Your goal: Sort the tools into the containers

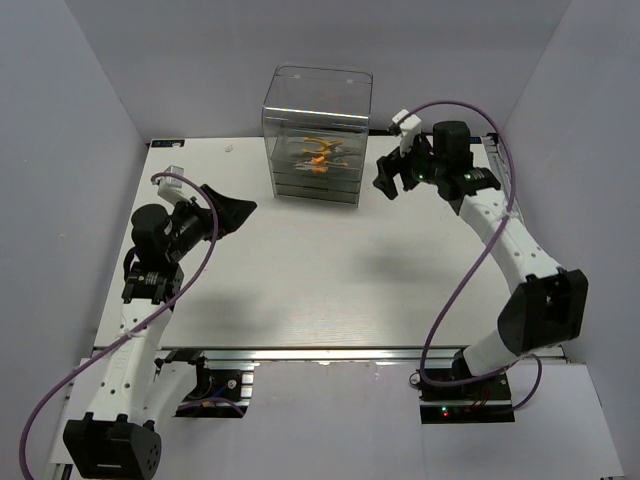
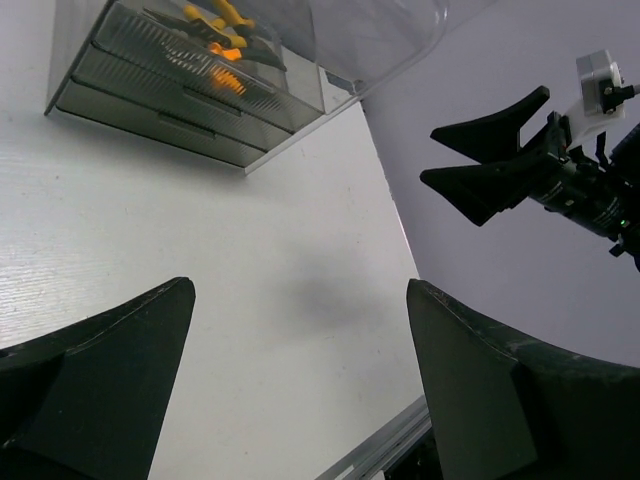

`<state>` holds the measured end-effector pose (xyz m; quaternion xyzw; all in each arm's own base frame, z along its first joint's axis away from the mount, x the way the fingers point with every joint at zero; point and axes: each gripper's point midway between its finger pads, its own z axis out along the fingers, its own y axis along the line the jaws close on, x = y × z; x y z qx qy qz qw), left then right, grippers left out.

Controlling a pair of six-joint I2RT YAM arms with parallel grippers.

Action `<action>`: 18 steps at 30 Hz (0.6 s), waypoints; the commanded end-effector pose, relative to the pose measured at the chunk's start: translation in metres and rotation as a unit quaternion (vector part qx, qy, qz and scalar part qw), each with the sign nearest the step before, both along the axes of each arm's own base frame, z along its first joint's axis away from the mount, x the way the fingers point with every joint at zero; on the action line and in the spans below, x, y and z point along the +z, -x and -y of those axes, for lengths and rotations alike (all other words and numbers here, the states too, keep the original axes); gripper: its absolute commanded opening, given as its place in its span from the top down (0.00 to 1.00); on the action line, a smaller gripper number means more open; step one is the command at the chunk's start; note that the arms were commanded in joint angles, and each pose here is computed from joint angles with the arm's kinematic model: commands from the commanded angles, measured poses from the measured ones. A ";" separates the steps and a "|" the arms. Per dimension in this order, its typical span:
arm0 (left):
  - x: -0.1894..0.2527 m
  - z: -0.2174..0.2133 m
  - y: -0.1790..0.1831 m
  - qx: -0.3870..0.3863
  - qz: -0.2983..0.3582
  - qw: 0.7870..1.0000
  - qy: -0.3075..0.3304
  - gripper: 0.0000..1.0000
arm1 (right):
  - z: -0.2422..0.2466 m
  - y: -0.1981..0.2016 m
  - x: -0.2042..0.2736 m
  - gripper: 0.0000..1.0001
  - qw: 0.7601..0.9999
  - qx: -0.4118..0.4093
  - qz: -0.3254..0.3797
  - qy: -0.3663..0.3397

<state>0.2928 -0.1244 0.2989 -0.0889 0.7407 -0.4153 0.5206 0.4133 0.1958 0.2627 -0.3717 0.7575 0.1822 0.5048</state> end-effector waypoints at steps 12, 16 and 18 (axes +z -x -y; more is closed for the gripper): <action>0.038 0.008 0.035 -0.038 0.058 0.998 0.002 0.02 | 0.062 0.053 0.035 0.11 0.989 -0.141 0.042 0.005; 0.042 0.008 0.038 -0.037 0.067 0.997 -0.001 0.02 | 0.068 0.063 0.034 0.11 0.988 -0.147 0.047 0.007; 0.045 0.008 0.038 -0.038 0.072 0.997 -0.001 0.02 | 0.072 0.068 0.034 0.11 0.987 -0.150 0.053 0.011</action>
